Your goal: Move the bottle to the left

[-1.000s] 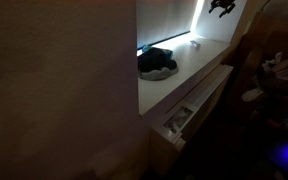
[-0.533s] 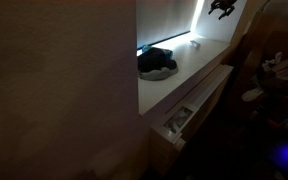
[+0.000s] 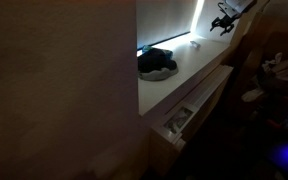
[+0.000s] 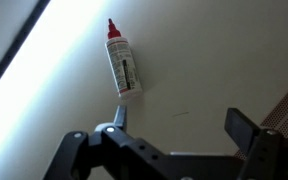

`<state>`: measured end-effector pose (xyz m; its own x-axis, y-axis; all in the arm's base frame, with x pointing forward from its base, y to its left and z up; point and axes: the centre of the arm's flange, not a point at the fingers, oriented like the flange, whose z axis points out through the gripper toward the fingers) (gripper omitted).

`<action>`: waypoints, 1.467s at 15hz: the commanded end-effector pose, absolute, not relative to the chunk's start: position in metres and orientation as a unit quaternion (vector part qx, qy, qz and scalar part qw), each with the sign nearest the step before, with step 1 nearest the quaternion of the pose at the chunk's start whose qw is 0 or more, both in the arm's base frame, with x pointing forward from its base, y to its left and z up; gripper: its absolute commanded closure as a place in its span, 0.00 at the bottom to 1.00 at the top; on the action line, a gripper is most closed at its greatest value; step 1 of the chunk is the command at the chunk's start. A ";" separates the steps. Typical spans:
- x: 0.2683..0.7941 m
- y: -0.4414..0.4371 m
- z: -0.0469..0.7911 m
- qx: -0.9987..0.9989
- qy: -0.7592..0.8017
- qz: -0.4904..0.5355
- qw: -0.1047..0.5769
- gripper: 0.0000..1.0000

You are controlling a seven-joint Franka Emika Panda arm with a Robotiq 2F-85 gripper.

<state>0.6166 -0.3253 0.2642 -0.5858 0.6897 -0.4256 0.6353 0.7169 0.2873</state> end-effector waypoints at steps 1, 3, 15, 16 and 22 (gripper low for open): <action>0.618 -0.323 0.268 0.370 0.889 0.052 0.263 0.00; 0.637 -0.310 0.262 0.325 0.910 0.028 0.255 0.00; 0.686 -0.286 0.236 0.249 0.952 -0.021 0.174 0.00; 0.701 -0.293 0.237 0.266 0.947 -0.013 0.181 0.00; 0.655 -0.317 0.228 0.291 0.935 0.002 0.203 0.00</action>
<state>0.6546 -0.3171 0.2278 -0.7485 0.5443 -0.3787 0.5429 0.8310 0.1213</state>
